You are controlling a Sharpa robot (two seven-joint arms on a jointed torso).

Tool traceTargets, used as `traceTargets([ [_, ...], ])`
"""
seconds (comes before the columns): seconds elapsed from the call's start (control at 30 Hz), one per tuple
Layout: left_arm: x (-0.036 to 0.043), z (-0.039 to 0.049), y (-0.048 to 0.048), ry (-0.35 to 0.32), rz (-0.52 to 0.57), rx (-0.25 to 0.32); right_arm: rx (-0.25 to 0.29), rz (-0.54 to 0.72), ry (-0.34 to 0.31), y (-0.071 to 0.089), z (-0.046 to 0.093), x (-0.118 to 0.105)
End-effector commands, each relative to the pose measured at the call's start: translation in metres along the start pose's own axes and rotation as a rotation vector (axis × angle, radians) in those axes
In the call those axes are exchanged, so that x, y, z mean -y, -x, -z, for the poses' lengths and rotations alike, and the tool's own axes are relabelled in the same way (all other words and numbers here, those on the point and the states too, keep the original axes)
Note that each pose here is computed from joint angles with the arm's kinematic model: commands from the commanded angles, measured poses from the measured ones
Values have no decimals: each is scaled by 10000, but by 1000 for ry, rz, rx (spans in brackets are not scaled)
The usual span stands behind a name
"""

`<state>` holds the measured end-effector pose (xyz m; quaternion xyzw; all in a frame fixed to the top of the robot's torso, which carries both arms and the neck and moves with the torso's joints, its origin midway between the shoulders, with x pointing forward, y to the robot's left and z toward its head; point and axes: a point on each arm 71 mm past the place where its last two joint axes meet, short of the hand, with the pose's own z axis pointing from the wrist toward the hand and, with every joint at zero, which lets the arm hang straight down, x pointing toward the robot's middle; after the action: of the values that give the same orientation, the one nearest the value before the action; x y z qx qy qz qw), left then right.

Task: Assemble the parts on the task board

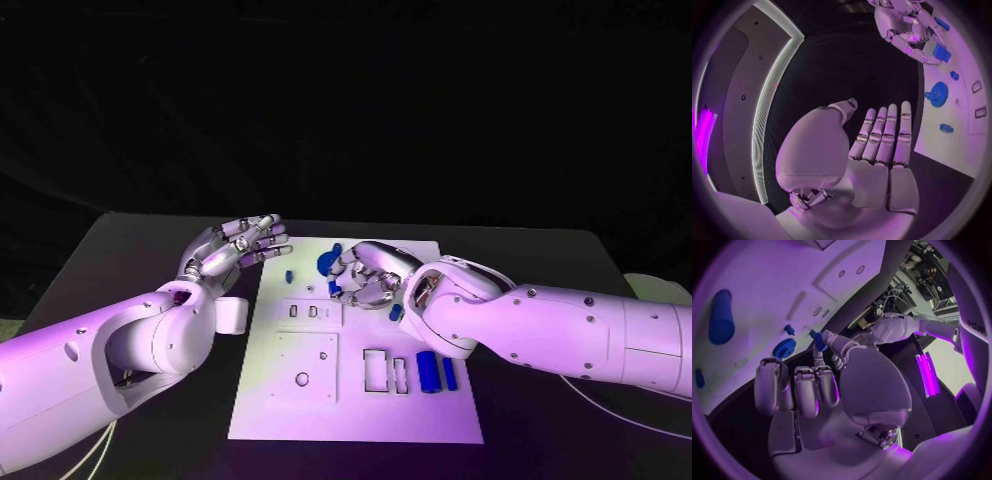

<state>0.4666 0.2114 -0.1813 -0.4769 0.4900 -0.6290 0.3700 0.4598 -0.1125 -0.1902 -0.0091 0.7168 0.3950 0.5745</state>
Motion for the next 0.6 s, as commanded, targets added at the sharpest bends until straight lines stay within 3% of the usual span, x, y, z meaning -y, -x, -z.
traceTargets([
  [0.03, 12, 0, -20, -14, 5, -5, -27, 96, -7, -80, -31, -11],
  [0.6, 15, 7, -26, -12, 7, -8, -63, 143, 5, -326, -115, -69],
])
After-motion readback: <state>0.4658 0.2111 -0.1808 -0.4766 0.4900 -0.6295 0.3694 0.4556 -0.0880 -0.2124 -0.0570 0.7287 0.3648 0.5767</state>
